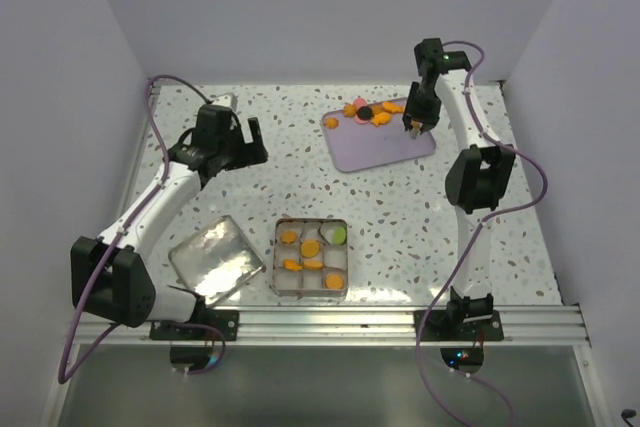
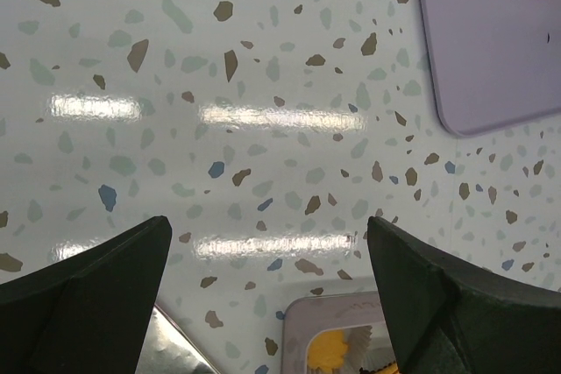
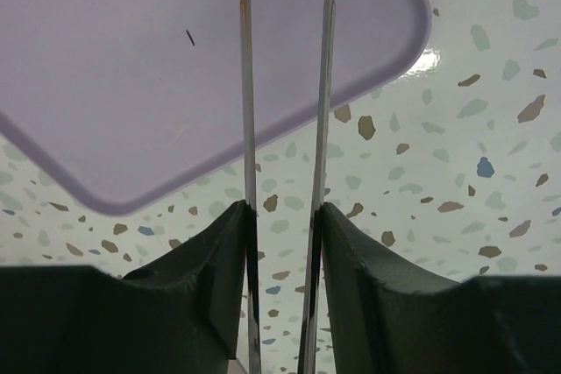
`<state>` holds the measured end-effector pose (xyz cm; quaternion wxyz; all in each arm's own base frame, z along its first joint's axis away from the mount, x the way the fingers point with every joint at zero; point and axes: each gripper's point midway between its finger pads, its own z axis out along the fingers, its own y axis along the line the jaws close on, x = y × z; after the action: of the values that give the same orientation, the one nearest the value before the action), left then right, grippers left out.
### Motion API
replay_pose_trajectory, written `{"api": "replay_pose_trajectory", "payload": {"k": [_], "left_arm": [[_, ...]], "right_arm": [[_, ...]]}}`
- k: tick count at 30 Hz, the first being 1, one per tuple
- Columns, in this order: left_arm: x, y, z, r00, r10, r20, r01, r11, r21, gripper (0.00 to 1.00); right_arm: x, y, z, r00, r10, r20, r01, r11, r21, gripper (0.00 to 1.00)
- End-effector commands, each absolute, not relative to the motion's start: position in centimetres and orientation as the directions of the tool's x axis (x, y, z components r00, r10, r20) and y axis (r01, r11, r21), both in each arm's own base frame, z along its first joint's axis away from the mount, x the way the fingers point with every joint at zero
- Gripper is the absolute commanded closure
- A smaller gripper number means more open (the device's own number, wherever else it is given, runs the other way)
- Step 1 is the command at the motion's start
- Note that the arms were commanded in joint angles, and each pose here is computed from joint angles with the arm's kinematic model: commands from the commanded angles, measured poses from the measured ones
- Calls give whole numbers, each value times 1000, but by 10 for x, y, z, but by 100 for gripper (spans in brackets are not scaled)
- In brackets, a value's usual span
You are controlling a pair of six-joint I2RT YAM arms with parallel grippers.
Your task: Pack the cookies
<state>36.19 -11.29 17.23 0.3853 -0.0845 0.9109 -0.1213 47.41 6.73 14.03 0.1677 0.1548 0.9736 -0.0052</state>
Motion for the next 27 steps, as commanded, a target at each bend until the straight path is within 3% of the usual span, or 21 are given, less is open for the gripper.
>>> {"api": "replay_pose_trajectory", "payload": {"k": [1,9,15,24,27], "left_arm": [[377,-119,197,-638,-246,-730,-22,953,-302,0],[378,-118,205,-626,-250,-739,-23,953,-302,0],[379,-120,206,-620,-261,-740,-23,948,-316,0],[378,-120,210,-606,-276,-746,-22,943,-331,0],[377,-121,210,-602,-287,-745,-25,940,-341,0]], "right_arm": [[475,70,154,-886,302,-353,292,953,81,63],[466,73,189,-866,298,-402,272,954,123,67],[432,81,228,-856,279,-435,216,958,188,69],[339,129,265,-888,193,-417,46,940,338,68],[297,160,273,-908,91,-410,-91,910,404,69]]}}
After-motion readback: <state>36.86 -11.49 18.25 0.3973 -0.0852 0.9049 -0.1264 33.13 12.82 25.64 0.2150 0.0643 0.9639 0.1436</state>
